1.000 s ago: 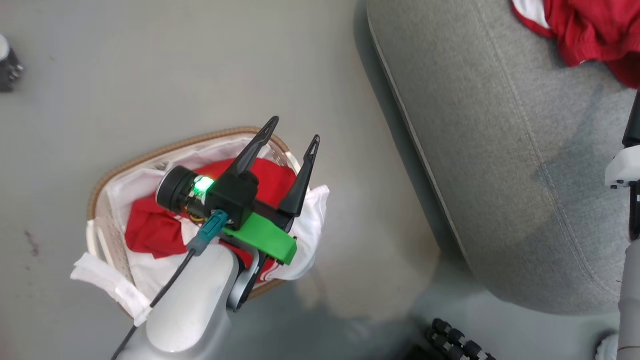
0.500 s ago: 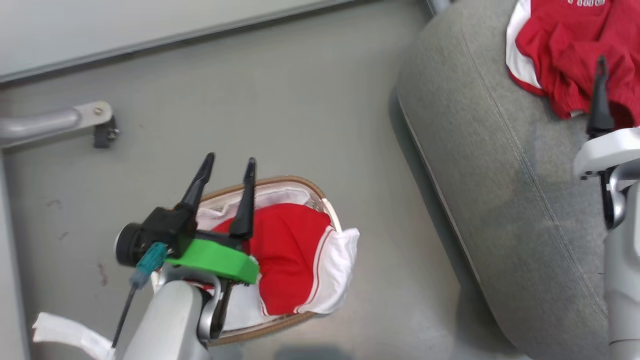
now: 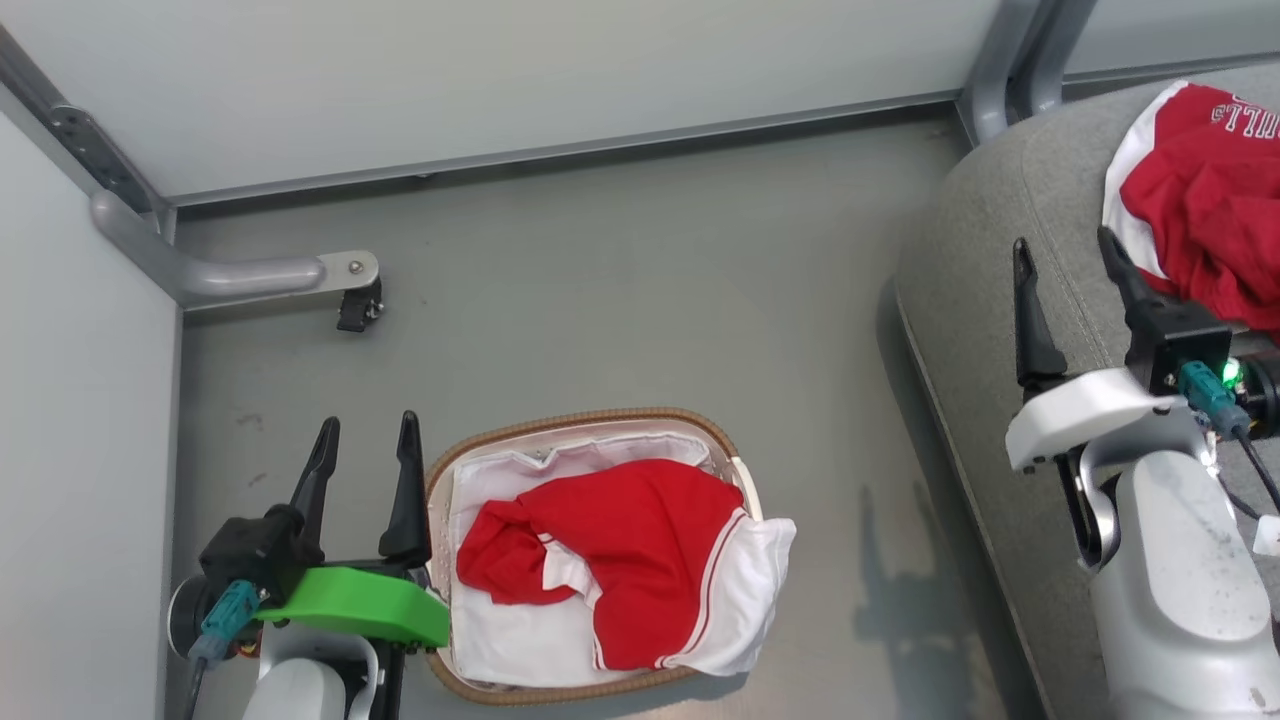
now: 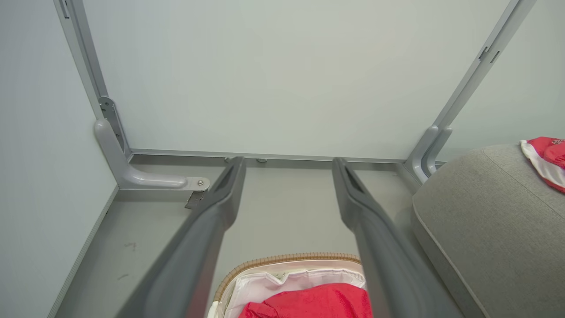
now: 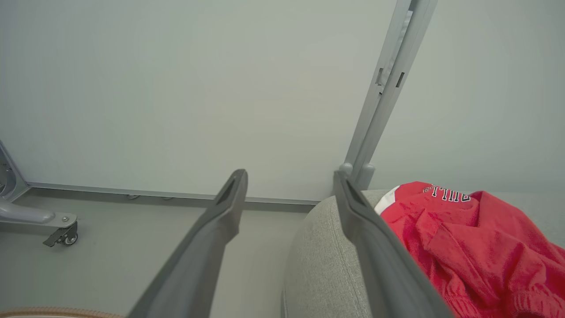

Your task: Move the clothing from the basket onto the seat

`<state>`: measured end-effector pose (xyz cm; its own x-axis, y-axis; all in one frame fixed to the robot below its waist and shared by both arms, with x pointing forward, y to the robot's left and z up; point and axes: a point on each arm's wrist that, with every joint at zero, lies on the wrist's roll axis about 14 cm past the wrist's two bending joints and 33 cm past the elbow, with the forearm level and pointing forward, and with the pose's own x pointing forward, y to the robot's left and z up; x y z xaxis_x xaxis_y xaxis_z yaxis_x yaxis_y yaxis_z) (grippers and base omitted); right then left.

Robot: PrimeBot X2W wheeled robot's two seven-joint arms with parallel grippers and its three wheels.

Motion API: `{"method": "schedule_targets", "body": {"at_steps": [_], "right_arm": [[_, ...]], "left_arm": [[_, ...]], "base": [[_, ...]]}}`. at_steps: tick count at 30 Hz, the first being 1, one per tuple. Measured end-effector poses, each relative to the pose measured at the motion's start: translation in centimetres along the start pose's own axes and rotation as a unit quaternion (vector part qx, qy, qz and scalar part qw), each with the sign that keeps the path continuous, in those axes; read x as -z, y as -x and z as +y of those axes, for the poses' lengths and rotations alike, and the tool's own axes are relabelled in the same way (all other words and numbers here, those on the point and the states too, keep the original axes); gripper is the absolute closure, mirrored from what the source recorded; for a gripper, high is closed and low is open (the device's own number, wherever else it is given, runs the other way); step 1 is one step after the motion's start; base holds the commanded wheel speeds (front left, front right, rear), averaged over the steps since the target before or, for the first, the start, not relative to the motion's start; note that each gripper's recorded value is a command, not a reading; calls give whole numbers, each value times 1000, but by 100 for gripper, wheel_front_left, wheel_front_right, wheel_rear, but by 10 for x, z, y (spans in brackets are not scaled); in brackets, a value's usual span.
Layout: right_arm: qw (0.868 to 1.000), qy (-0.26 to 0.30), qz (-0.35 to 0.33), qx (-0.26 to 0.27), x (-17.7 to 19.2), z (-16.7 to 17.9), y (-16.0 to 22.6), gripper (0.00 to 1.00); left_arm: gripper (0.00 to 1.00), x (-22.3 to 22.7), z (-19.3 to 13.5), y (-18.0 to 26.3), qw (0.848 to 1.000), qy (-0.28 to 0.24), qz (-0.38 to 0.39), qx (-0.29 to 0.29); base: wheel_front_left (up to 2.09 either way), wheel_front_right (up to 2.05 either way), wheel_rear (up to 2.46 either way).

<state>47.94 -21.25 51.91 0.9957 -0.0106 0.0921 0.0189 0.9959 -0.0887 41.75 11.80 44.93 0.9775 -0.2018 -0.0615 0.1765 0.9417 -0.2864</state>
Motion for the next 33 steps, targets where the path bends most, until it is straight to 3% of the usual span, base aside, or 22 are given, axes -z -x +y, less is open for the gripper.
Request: {"method": "schedule_targets", "body": {"at_steps": [13,33], "right_arm": [[994,-98,10,-50,5,46,53,0],[992,-106,24,-70,10,60,75,0]], "left_arm": [[0,-13,19,48,999,19,-19,-47],[0,-16,18,63,998,18,-26,-51]], "base": [[0,0,0],[0,0,0]]}}
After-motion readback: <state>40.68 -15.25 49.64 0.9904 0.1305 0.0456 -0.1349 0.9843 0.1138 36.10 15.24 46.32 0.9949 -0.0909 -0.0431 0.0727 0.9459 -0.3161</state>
